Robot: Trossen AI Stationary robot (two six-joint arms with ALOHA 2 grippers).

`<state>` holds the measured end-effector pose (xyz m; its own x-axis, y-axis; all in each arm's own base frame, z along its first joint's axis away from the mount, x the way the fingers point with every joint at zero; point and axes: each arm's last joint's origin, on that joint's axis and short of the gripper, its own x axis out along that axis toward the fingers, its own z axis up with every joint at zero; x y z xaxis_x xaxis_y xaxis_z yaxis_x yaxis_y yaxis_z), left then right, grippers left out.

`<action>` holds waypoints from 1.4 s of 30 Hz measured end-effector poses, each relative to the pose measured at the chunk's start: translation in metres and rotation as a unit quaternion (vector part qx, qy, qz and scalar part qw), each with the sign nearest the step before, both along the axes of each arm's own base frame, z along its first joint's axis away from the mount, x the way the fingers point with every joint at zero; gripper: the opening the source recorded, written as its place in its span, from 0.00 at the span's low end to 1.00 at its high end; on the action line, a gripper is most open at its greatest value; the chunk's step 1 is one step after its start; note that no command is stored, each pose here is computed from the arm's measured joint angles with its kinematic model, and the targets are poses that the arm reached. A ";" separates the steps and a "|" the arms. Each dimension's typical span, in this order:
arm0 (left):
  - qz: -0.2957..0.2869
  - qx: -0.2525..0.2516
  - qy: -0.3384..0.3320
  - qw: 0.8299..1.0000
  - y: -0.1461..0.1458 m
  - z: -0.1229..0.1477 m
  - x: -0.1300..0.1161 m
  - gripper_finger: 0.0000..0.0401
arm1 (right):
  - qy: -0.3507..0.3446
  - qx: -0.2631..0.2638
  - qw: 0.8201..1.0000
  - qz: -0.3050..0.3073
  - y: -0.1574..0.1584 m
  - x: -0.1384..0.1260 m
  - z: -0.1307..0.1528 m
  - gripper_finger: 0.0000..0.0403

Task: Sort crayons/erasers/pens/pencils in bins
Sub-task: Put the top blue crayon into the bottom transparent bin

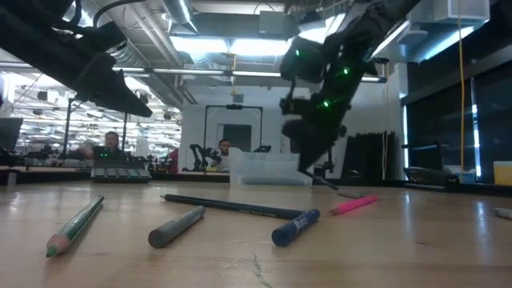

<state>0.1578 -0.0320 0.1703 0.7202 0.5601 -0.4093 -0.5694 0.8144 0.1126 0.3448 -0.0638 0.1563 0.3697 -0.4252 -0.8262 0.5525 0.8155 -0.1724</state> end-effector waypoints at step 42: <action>-0.048 0.005 -0.033 0.998 -0.011 0.005 0.011 0.33 | -0.493 -0.106 0.798 0.331 0.066 0.098 0.053 0.09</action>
